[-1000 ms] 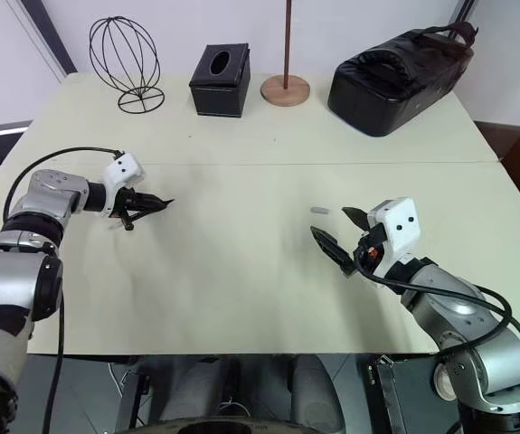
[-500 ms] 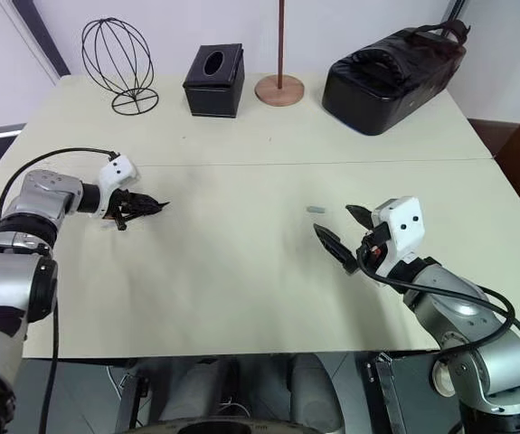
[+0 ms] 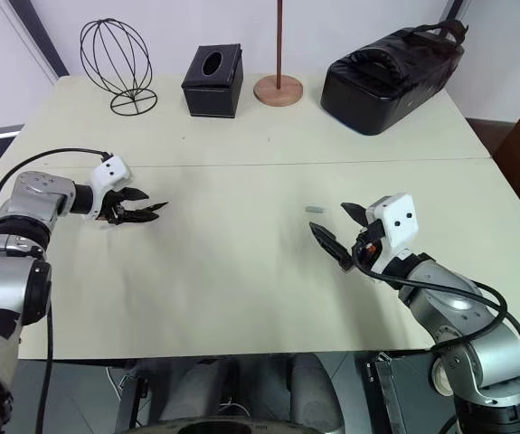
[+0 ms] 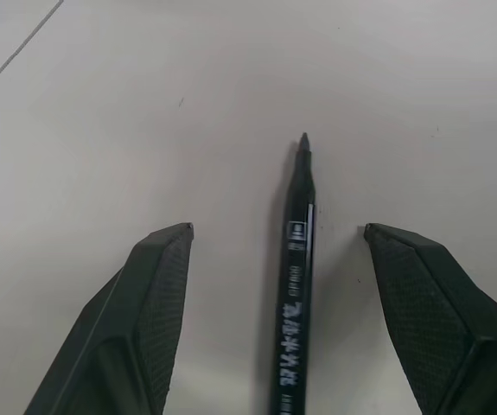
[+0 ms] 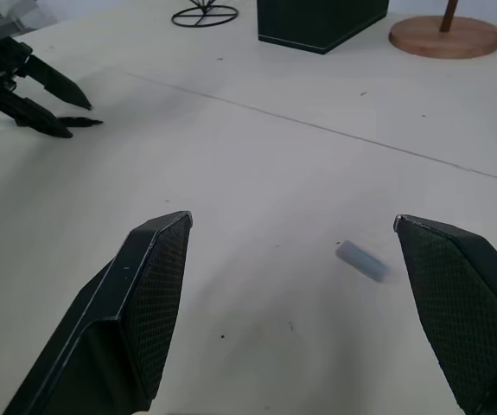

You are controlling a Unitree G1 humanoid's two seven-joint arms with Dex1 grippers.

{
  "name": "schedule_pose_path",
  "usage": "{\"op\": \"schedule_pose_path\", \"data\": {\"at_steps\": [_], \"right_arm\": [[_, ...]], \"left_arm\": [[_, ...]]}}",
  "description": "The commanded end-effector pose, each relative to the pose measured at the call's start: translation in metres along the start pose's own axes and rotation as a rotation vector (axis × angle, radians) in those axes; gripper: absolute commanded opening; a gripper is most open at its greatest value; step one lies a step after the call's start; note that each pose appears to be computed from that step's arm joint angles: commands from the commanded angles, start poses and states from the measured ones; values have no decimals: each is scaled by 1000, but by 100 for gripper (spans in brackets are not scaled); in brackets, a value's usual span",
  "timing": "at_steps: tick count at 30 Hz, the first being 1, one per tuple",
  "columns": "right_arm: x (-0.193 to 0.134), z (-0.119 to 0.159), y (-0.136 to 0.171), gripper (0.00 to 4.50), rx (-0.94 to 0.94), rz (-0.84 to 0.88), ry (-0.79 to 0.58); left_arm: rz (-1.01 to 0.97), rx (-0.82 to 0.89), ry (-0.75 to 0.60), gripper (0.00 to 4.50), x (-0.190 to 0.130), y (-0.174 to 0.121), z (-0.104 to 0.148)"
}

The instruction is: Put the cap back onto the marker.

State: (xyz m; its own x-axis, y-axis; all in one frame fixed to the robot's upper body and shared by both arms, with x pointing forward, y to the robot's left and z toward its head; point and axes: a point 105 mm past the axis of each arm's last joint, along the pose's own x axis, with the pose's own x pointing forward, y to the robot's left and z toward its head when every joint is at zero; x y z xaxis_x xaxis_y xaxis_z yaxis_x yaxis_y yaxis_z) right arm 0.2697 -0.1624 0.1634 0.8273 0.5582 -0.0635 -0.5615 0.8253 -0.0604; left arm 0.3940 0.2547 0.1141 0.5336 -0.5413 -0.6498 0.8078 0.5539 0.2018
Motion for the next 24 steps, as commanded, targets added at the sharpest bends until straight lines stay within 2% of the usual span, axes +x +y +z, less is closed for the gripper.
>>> {"op": "schedule_pose_path", "data": {"at_steps": [1, 10, 13, 18, 22, 24], "right_arm": [[-2, 11, 1, 389, -26, 0, -48], [-2, 10, 0, 389, -30, -3, -48], [-1, 11, -1, 389, -30, -2, -50], [0, 10, -2, 389, -29, -2, -50], [1, 9, -3, 389, -29, -2, -49], [1, 10, -14, 389, -48, -36, -57]], "left_arm": [[-57, -51, 160, 331, -4, -11, -40], [-55, -57, 166, 331, -7, -10, -42], [-60, -61, 164, 243, -7, -11, -42], [-62, -67, 161, 1, -7, -12, -43], [-49, -68, 146, 1, -8, -10, -41], [-56, -34, 101, 1, -8, -9, -30]]}}
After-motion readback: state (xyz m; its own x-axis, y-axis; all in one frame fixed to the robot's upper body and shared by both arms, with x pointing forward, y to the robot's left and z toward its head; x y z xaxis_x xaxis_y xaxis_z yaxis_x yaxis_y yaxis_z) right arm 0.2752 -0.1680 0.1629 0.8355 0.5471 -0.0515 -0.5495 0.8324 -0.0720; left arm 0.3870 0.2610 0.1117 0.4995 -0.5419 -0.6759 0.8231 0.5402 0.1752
